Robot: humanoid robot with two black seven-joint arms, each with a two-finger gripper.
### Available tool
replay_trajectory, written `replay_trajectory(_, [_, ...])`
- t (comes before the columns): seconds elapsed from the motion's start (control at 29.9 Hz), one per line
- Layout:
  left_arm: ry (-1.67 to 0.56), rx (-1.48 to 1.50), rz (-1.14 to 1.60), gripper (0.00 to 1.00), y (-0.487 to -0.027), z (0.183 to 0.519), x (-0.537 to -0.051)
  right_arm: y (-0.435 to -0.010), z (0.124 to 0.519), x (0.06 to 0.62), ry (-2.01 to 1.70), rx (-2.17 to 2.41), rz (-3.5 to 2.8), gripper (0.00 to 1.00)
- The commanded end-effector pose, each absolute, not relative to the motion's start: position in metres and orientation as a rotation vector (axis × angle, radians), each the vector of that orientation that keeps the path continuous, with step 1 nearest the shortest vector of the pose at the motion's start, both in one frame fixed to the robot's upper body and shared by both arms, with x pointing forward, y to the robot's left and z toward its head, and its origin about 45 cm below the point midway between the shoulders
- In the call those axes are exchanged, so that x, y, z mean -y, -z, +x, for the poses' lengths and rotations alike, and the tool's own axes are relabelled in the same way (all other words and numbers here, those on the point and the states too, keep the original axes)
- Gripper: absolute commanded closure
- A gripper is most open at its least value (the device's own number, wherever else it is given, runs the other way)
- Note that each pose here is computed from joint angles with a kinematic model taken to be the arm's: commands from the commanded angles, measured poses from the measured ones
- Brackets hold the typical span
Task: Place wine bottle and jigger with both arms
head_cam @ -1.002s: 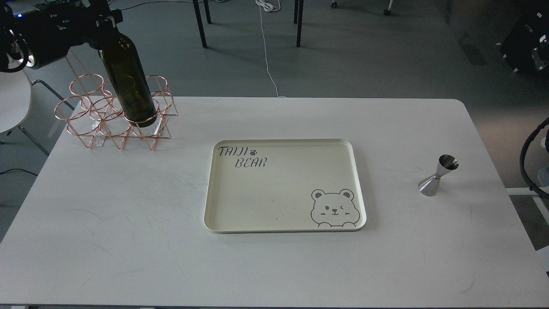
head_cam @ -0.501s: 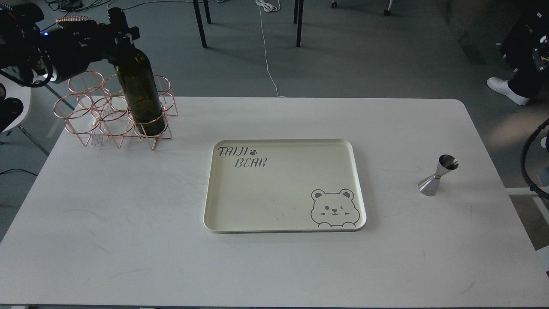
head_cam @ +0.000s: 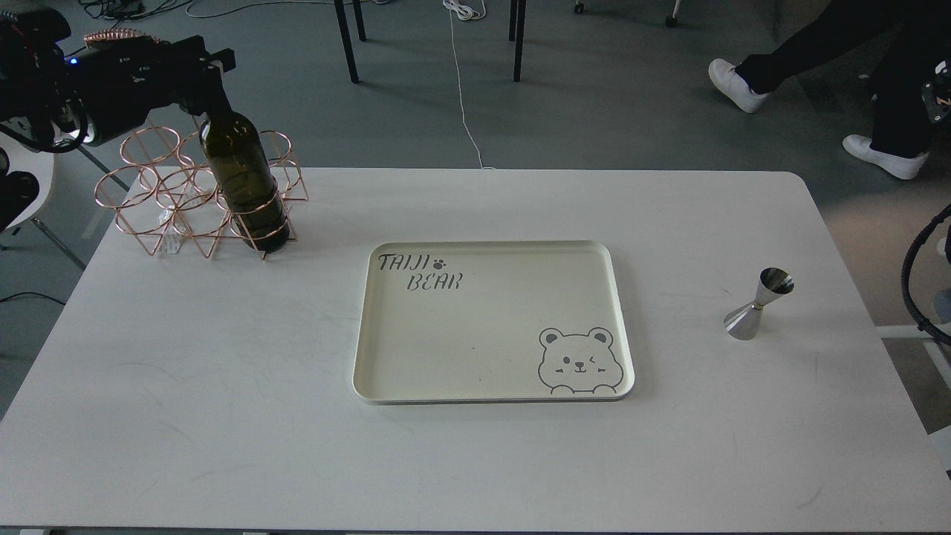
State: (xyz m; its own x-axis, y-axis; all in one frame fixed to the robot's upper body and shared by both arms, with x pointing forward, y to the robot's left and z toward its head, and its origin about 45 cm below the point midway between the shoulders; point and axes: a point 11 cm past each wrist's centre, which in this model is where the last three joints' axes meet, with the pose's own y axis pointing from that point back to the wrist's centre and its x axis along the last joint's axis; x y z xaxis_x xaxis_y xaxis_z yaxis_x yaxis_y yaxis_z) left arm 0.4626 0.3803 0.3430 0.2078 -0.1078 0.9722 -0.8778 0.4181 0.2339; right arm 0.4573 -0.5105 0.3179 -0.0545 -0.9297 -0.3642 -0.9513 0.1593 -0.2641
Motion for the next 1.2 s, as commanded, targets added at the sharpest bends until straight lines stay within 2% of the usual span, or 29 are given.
replay_trajectory(0.0, [-0.713,1.242,1.001,0.26,-0.344,0.463,-0.381,-0.318,0.457,0.511,-0.063,-1.999,-1.783,0.03])
replay_trajectory(0.13, [-0.766,1.217,0.947,0.15,-0.354,0.463,-0.382,-0.318,0.457,0.512,-0.062,-2.000,-1.782,0.04])
replay_trajectory(0.2, [-0.852,1.167,0.864,0.05,-0.366,0.464,-0.386,-0.319,0.456,0.514,-0.057,-2.005,-1.779,0.03])
replay_trajectory(0.23, [-0.906,1.129,0.811,0.04,-0.373,0.464,-0.389,-0.319,0.456,0.514,-0.057,-2.005,-1.779,0.03])
replay_trajectory(0.37, [-1.137,0.946,0.587,0.02,-0.403,0.459,-0.416,-0.318,0.455,0.515,-0.060,-2.007,-1.780,0.02])
replay_trajectory(0.63, [-1.394,0.683,0.264,0.02,-0.436,0.445,-0.462,-0.314,0.448,0.526,-0.059,-2.044,-1.767,0.02])
replay_trajectory(0.97, [-1.579,0.221,-0.213,0.02,-0.417,0.431,-0.511,-0.290,0.433,0.537,-0.091,-2.088,-1.735,0.01])
replay_trajectory(1.17, [-1.585,-0.027,-0.405,0.02,-0.360,0.430,-0.517,-0.274,0.418,0.550,-0.146,-2.097,-1.632,0.01])
